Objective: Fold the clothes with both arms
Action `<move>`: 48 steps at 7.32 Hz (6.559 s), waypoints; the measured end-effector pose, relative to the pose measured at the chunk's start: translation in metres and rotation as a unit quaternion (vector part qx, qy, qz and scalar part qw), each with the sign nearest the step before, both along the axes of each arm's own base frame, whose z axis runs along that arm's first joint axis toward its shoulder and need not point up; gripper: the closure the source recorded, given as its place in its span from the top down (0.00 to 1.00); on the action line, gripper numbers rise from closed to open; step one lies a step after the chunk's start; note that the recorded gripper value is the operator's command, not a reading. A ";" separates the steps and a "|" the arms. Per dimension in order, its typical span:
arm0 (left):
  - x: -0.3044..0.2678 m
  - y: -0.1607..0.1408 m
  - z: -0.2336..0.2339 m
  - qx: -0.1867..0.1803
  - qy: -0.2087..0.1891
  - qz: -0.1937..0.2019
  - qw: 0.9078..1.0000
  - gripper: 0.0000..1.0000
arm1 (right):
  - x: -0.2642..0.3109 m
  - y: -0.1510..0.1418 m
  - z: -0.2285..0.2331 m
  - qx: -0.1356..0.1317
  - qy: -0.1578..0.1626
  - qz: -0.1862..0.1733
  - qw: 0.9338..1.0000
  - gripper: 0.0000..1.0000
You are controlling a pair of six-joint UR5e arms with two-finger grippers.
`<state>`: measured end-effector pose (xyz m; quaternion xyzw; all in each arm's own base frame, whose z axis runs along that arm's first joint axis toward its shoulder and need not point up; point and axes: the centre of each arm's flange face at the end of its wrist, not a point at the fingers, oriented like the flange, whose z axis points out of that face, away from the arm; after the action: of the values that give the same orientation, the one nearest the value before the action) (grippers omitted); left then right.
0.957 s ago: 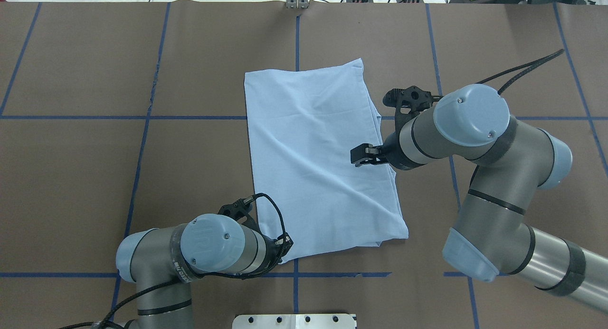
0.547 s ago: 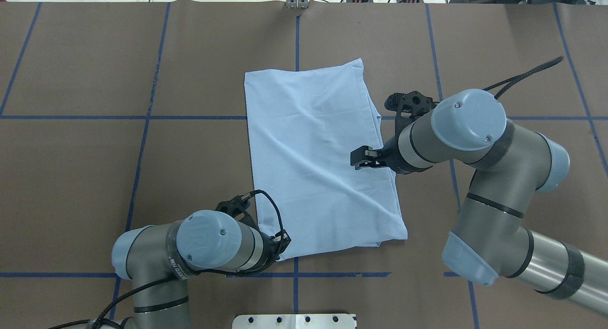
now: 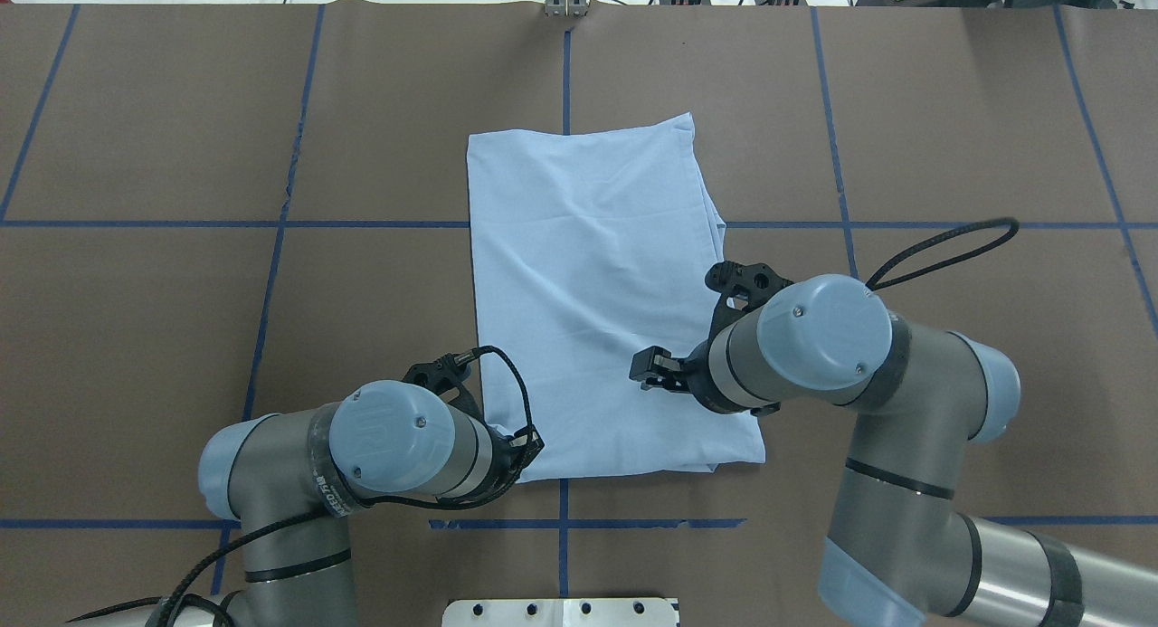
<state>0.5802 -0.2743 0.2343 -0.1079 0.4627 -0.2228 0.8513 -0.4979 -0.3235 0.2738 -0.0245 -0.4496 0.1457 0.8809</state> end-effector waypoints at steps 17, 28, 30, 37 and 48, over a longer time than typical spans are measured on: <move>-0.001 -0.001 -0.003 0.008 0.001 0.004 1.000 0.00 | -0.015 0.047 0.077 -0.045 0.089 0.024 0.995 0.00; -0.025 0.012 -0.008 0.013 0.016 0.009 1.000 0.00 | -0.003 0.044 0.026 -0.054 0.030 0.007 0.998 0.00; -0.042 0.045 -0.012 0.014 0.021 0.031 0.999 0.00 | 0.015 0.065 0.001 -0.074 -0.005 -0.034 0.997 0.00; -0.084 0.032 -0.050 0.050 0.015 0.037 0.998 0.00 | 0.027 0.024 -0.006 -0.094 -0.016 -0.031 0.995 0.00; -0.060 -0.242 0.010 0.062 -0.007 -0.099 0.993 1.00 | -0.013 -0.224 0.001 -0.075 0.040 0.071 0.994 1.00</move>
<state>0.5198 -0.5166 0.2444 -0.0066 0.4782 -0.2775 0.8332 -0.5108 -0.5471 0.2744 -0.0521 -0.4026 0.2422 0.8812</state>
